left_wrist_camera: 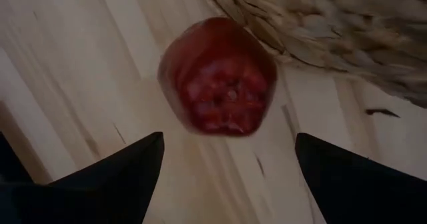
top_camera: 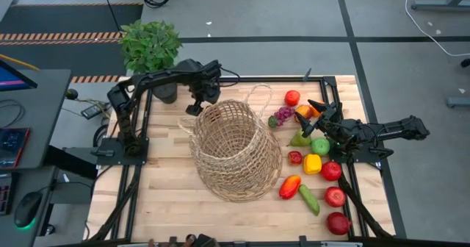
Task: Build produce basket
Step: Put the dark red apple into the brown basket
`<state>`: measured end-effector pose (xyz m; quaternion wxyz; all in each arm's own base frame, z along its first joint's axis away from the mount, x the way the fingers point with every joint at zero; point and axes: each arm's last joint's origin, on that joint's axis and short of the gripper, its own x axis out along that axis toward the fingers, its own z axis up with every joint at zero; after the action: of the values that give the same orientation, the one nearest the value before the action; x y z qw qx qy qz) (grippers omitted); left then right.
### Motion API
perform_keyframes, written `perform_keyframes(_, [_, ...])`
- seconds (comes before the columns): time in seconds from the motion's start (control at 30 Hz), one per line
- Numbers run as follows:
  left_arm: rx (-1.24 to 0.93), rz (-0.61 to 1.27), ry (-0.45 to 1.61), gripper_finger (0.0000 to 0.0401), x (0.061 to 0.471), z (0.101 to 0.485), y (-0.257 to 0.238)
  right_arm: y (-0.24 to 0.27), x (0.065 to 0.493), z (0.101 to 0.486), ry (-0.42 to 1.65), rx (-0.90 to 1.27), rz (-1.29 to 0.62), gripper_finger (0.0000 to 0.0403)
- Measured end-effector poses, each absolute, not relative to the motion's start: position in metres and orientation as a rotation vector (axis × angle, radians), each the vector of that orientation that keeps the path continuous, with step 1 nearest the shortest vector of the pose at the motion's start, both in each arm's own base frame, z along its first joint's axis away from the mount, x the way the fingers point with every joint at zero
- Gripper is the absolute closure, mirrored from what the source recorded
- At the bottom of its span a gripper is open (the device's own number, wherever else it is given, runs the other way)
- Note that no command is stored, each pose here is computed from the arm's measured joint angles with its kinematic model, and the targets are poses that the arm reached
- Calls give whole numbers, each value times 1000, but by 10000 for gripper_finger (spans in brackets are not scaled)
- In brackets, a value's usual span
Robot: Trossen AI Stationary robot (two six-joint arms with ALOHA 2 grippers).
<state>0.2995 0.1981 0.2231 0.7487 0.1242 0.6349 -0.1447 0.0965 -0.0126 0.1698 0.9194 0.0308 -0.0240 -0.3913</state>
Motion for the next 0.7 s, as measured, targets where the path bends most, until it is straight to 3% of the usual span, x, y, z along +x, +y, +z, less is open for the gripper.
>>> perform_keyframes(0.7, [-125,-33,1394,46,314,208,194,-13,97,170,-49,63,-804,7])
